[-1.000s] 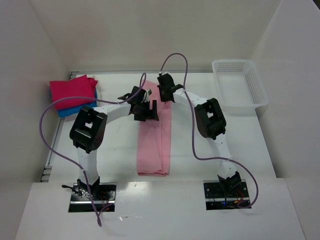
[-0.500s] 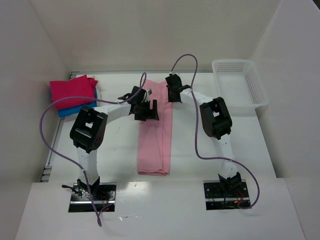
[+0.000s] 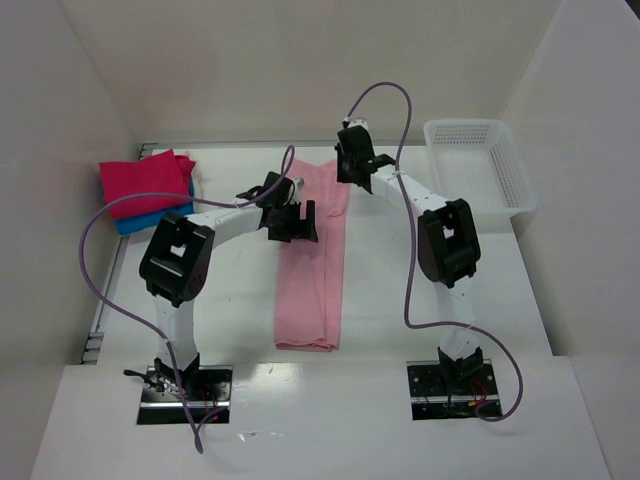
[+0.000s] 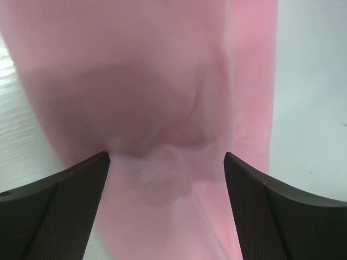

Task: Fold and stack the t-shirts
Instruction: Grab the bottom of the folded rectangular tshirt with both arms

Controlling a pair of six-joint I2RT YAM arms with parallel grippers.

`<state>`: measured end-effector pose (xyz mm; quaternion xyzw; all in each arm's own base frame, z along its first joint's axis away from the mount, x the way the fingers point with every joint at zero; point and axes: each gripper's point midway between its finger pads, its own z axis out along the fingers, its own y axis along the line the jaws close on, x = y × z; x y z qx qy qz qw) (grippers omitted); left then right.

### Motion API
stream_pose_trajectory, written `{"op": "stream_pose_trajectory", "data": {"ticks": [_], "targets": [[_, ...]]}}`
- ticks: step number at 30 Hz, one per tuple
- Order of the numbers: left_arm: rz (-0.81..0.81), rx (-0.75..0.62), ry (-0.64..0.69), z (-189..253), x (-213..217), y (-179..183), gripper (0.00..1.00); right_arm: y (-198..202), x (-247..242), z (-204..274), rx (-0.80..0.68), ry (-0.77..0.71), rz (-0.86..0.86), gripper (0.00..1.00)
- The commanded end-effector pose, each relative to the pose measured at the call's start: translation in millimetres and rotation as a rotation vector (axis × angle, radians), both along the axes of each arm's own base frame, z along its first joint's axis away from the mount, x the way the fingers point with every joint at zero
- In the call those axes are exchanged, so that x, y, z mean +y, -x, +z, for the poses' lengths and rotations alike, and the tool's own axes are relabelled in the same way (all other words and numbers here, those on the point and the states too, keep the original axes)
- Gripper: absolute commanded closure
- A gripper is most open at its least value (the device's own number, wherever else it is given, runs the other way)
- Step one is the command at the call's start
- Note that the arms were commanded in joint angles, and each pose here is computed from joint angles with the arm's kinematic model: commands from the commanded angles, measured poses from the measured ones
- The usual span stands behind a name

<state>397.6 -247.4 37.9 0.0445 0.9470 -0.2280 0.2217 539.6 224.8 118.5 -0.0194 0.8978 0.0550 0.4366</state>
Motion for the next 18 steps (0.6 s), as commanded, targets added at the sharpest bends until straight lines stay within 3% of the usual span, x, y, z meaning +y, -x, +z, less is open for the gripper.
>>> {"op": "stream_pose_trajectory", "data": {"ticks": [1,5,10,18], "targets": [[-0.02,-0.033,-0.046,27.6,11.5,7.9,0.05,4.2,0.7,56.9,-0.077,-0.07,0.003,0.71],[0.007,-0.125,-0.015,80.2,24.5,9.6,0.01,31.4,4.1,65.8,-0.048,-0.148,0.032,0.7],[-0.027,-0.182,0.005,117.9,39.0,37.7,0.0,97.8,-0.6,56.7,0.032,-0.251,0.087,0.5],[-0.013,0.041,0.039,76.9,48.7,131.4,0.0,216.2,19.6,39.7,0.202,-0.386,0.222,0.15]]}}
